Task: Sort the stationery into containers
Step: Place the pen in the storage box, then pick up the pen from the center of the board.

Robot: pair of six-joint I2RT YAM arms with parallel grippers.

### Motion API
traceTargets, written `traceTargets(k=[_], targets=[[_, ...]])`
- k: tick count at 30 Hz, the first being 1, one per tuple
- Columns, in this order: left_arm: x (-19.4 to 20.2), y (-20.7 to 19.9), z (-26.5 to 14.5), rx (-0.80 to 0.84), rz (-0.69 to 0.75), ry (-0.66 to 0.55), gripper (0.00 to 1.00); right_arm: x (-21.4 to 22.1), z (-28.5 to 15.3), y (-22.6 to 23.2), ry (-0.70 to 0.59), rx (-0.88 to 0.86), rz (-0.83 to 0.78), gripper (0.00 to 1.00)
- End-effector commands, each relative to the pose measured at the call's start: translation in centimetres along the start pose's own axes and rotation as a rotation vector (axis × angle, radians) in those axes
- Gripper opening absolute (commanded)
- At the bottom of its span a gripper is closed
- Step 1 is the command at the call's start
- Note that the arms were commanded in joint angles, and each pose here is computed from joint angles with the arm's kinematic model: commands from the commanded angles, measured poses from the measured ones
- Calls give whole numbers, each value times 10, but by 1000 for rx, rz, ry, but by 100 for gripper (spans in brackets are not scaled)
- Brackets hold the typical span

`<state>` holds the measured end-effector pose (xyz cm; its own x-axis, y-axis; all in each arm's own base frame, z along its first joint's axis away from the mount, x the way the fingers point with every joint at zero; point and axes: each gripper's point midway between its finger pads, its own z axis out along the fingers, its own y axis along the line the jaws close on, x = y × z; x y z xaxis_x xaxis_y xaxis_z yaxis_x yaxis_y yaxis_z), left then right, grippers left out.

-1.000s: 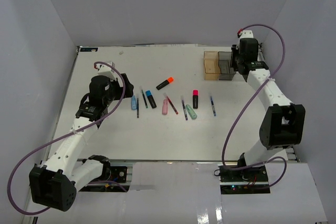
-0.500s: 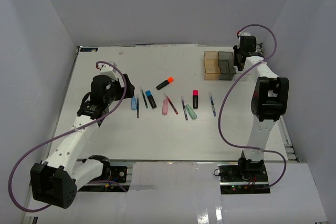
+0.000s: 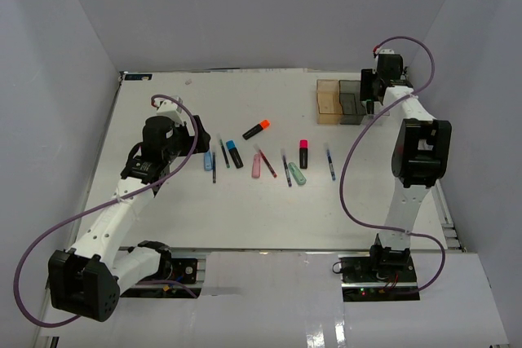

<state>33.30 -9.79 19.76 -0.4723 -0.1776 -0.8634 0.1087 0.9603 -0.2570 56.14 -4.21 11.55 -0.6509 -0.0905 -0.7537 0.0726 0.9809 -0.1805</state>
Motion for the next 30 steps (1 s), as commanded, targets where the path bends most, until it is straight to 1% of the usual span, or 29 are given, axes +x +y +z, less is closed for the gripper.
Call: traceTargets(k=[1, 2, 3, 4, 5, 6, 7, 8, 9, 11, 12, 13, 16, 17, 19, 21, 22, 24, 30], targets=[[-9, -4, -3, 19, 4, -22, 98, -38, -48, 0, -94, -28, 43, 73], [-10, -4, -4, 18, 4, -24, 98, -38, -56, 7, -102, -59, 50, 73], [-11, -4, -4, 19, 3, -27, 98, -26, -64, 31, -84, -97, 48, 74], [-11, -4, -5, 20, 2, -29, 98, -35, -84, 36, -118, -112, 60, 74], [-12, -4, -5, 19, 1, -30, 98, -30, -93, 44, -116, -124, 54, 74], [-13, -4, -6, 18, 0, -35, 98, -14, -99, 56, -83, -134, 88, 75], [-13, -4, -6, 19, -2, -35, 98, -16, -120, 76, -104, -164, 79, 75], [-13, -4, -7, 17, -2, -37, 98, -8, -126, 83, -92, -149, 76, 75], [-14, -3, -7, 13, -3, -38, 98, 17, -134, 112, -50, -179, 63, 76], [-14, -3, -7, 12, -5, -40, 98, 32, -149, 130, -39, -182, 62, 76], [-15, -2, -7, 8, -6, -43, 98, 44, -159, 153, -28, -218, 43, 77], [-15, -1, -7, 4, -9, -42, 98, 65, -160, 162, 12, -221, 72, 77], [-15, 0, -8, -4, -9, -45, 98, 95, -165, 193, 52, -271, 89, 77], [-15, 0, -8, -5, -9, -45, 98, 112, -164, 201, 88, -285, 107, 77], [-14, 0, -7, -6, -9, -44, 98, 128, -163, 218, 119, -310, 95, 77], [-14, 0, -7, -4, -11, -43, 98, 135, -163, 232, 132, -321, 78, 77], [-14, 0, -7, -4, -9, -43, 98, 144, -157, 235, 155, -300, 63, 77], [-14, 2, -7, -11, -10, -42, 98, 147, -154, 241, 167, -296, 55, 76], [-15, 2, -7, -15, -8, -46, 98, 169, -136, 246, 202, -270, 36, 72]])
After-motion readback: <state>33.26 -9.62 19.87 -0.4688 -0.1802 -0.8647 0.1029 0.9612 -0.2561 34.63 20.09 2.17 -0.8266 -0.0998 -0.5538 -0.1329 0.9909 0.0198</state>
